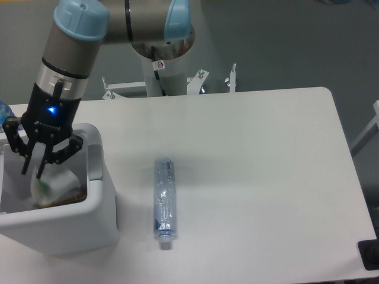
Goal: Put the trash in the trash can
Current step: 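Move the gripper over the clear plastic water bottle, then lower the gripper around the bottle's middle and close on it, then lift the bottle and carry it over the trash bin, then lower the bottle into the bin and open the gripper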
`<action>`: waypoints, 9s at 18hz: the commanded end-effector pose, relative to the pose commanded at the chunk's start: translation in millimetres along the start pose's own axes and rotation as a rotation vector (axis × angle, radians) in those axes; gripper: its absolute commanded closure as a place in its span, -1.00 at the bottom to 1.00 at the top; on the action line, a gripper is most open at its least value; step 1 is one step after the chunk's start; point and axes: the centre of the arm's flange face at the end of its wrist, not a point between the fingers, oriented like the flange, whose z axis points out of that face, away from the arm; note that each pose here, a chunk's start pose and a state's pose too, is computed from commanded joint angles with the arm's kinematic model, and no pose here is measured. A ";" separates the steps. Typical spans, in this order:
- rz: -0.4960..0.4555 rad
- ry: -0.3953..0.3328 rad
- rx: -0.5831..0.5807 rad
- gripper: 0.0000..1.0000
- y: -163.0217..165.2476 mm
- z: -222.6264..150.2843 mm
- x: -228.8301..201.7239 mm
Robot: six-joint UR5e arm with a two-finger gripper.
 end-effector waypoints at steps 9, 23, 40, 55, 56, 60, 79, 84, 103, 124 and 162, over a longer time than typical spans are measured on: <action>-0.103 -0.217 0.099 -1.00 -33.5 -46.3 -83.5; -0.182 -0.304 -0.014 -1.00 -49.7 28.6 -260.6; -0.058 -0.346 -0.321 -1.00 23.0 208.0 -284.9; -0.029 -0.381 -0.381 -0.74 44.5 223.3 -273.9; -0.030 -0.381 -0.383 -0.69 45.2 223.6 -274.0; -0.028 -0.382 -0.384 -0.34 45.5 223.5 -272.8; -0.030 -0.381 -0.389 0.13 50.9 220.2 -270.4; -0.028 -0.381 -0.388 0.20 51.0 217.8 -269.0; -0.019 -0.373 -0.059 0.28 -58.7 87.1 -292.2; 0.007 -0.196 0.396 0.28 -166.6 -114.3 -175.6; 0.130 0.012 0.163 0.25 -88.0 15.4 -1.5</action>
